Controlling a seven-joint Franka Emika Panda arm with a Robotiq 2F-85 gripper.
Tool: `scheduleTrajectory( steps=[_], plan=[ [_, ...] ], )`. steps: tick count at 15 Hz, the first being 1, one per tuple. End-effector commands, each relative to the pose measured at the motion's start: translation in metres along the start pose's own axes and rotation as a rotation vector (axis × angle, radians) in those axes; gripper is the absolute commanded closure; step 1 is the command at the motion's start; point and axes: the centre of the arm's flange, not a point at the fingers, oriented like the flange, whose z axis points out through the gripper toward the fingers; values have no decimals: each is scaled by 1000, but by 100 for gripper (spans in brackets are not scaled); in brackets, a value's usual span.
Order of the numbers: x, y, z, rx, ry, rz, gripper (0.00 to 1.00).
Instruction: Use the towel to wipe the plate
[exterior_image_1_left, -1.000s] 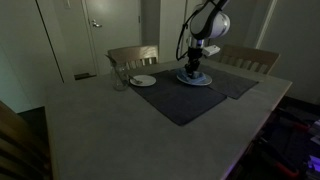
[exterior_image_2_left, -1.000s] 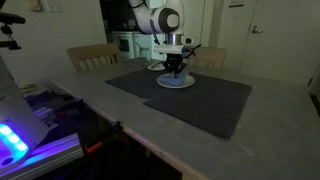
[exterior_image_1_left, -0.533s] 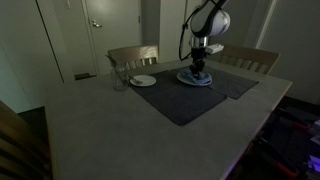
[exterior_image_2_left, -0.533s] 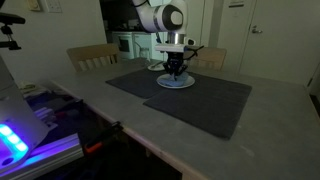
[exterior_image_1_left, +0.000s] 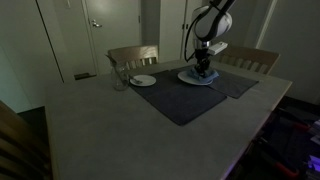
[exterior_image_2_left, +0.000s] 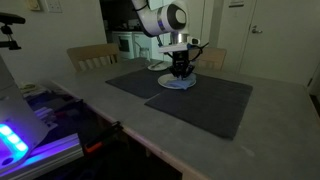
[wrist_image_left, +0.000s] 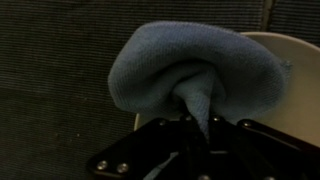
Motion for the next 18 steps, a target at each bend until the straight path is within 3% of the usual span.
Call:
scheduleTrajectory(
  steps=[1, 8, 18],
  plan=[
    [9, 2, 18, -44, 49, 22, 98],
    [18, -17, 16, 89, 163, 21, 98],
    [18, -40, 8, 336, 189, -54, 98]
  ],
)
